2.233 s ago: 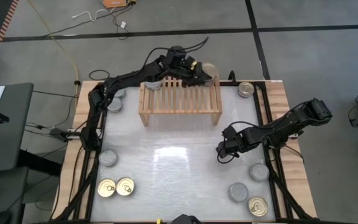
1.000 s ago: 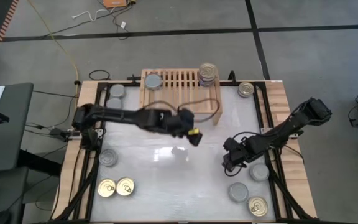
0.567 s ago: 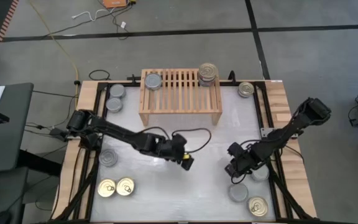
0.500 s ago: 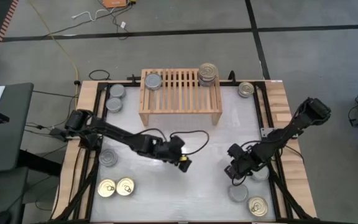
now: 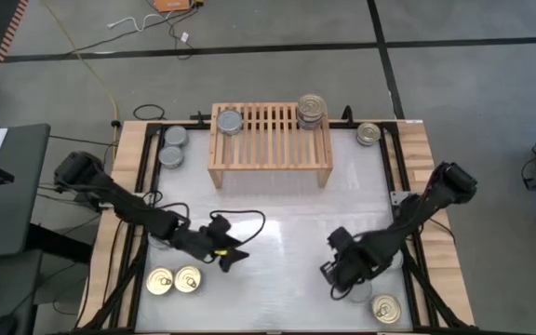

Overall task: Stack canned seafood by type on shelf
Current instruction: Stack the green tuna can on top of the other green tuna can on the shelf

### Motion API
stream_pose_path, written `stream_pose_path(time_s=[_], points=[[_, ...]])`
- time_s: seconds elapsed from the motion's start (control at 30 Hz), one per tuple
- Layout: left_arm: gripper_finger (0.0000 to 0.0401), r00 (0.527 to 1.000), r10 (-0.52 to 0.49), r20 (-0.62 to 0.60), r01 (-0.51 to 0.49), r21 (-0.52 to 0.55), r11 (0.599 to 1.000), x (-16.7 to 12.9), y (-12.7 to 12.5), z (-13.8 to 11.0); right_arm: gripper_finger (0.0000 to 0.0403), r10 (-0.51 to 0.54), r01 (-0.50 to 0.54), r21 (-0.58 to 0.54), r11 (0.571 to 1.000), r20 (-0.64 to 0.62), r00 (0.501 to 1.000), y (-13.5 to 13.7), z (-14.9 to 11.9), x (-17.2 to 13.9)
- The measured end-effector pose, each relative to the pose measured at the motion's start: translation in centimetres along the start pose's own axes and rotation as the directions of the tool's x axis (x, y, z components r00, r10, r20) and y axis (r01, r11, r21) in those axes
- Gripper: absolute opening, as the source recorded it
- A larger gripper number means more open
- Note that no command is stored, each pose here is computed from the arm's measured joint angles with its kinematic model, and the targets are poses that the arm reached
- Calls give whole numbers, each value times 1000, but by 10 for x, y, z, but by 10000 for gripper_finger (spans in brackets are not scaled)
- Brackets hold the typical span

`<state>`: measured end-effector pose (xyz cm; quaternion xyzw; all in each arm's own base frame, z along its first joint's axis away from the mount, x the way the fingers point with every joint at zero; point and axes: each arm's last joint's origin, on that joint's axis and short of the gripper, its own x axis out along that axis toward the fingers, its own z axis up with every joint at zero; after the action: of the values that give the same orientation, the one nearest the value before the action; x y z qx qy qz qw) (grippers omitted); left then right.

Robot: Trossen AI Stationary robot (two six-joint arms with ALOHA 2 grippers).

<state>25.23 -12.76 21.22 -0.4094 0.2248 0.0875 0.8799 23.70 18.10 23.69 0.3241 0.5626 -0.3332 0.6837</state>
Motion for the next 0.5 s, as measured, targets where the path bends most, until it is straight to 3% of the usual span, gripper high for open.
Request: stream_pose_path(time_s=[0.2,0.3,0.5], points=[[288,998,-61,-12,62,104,993,-6,-9,-8,11,4,8,119,993,-103,995,3,-34,13],[288,996,-85,-13,86,122,989,-8,-12,-9,11,56,-27,210,977,-131,990,-2,-50,16],[288,994,-107,-20,108,152,982,-10,-15,-13,11,35,16,301,953,-163,986,-16,-71,26]])
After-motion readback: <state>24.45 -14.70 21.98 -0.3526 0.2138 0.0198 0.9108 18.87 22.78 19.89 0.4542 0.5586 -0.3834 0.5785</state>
